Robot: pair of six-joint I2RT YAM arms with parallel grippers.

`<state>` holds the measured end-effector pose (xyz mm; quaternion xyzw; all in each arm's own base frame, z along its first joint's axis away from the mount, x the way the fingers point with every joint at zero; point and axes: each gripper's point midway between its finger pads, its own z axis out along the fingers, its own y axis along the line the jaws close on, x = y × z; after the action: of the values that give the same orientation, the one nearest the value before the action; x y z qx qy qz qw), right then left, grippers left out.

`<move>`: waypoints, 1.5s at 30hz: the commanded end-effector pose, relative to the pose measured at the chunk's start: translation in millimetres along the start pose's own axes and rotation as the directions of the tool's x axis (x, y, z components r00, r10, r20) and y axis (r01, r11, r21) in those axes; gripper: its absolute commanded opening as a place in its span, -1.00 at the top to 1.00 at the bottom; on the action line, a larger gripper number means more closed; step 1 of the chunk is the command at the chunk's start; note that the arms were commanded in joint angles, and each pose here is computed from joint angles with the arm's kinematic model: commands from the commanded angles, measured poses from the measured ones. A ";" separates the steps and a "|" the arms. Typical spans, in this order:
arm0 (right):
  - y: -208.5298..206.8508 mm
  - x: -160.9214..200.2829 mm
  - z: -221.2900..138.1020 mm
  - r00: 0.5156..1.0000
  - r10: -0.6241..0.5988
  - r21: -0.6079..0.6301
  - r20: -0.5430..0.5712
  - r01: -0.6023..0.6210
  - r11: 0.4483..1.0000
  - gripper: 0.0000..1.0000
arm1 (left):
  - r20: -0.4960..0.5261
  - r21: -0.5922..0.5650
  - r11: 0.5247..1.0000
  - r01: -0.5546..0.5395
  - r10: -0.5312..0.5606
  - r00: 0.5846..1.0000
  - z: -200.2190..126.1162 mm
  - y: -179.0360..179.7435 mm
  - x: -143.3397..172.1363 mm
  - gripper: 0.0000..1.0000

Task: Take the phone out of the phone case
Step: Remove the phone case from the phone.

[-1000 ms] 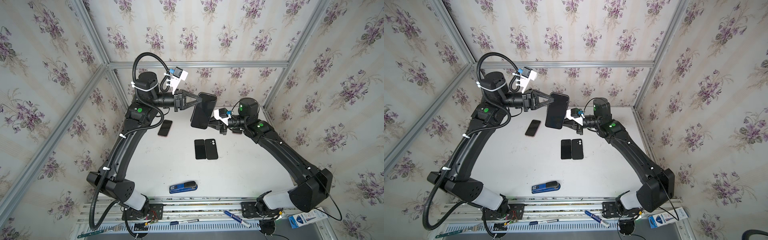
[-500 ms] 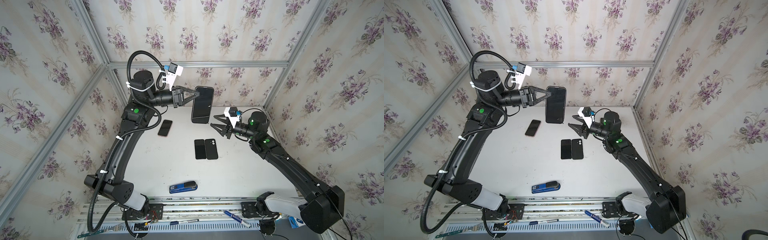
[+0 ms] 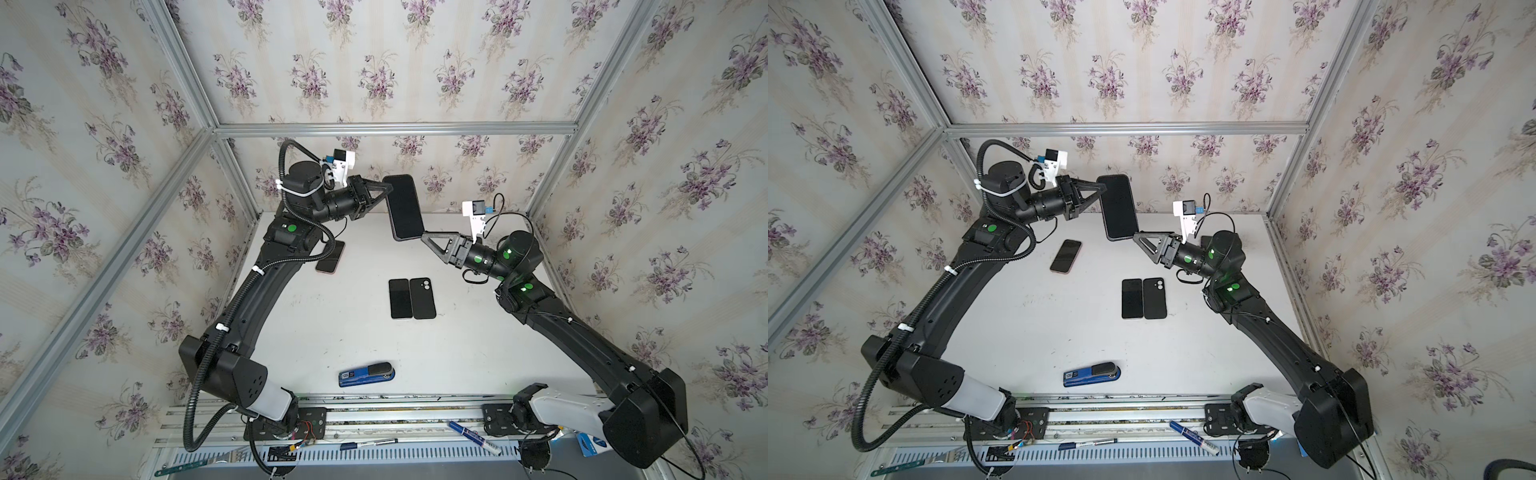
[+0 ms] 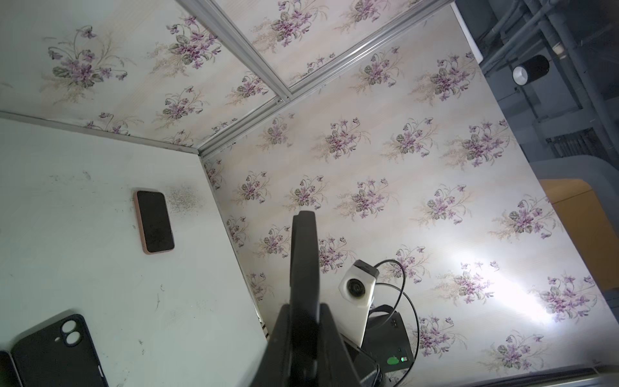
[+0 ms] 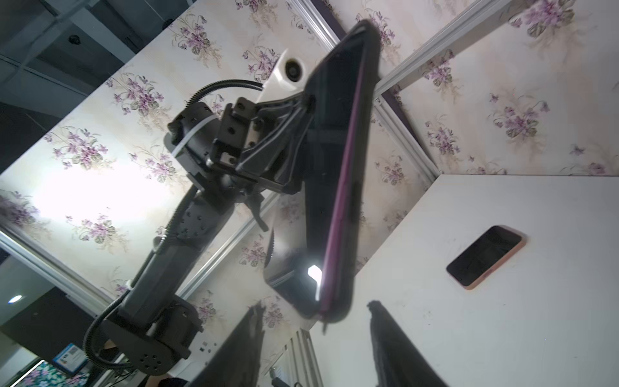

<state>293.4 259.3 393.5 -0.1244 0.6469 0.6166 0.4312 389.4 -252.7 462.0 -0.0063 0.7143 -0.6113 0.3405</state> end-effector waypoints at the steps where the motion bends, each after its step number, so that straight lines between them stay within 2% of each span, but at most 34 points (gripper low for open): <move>1: 6.7 -3.8 -2.0 0.998 0.049 -0.025 0.042 -0.048 0.999 -0.08 | 0.059 0.096 0.995 -0.003 -0.002 0.998 -1.9 -25.1 -13.7 1.00; 6: 1.3 4.4 0.9 0.997 0.073 -0.017 0.035 -0.073 0.997 -0.07 | 0.057 0.119 0.993 0.008 -0.015 0.998 -1.1 -24.8 -12.4 1.00; 24: -13.6 0.0 10.8 0.989 0.126 -0.023 0.079 -0.125 0.992 0.02 | 0.042 0.158 0.987 -0.007 0.000 0.999 0.0 -29.8 -5.2 1.00; 45: -21.5 -11.2 7.9 0.967 0.181 -0.044 0.178 -0.176 0.983 0.01 | 0.018 0.177 0.984 -0.028 0.025 1.000 2.5 -30.5 7.3 1.00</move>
<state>312.8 265.4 372.2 -0.0336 0.6321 0.6625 0.4004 387.3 -261.5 470.8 -0.0059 0.6712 -0.6512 0.3541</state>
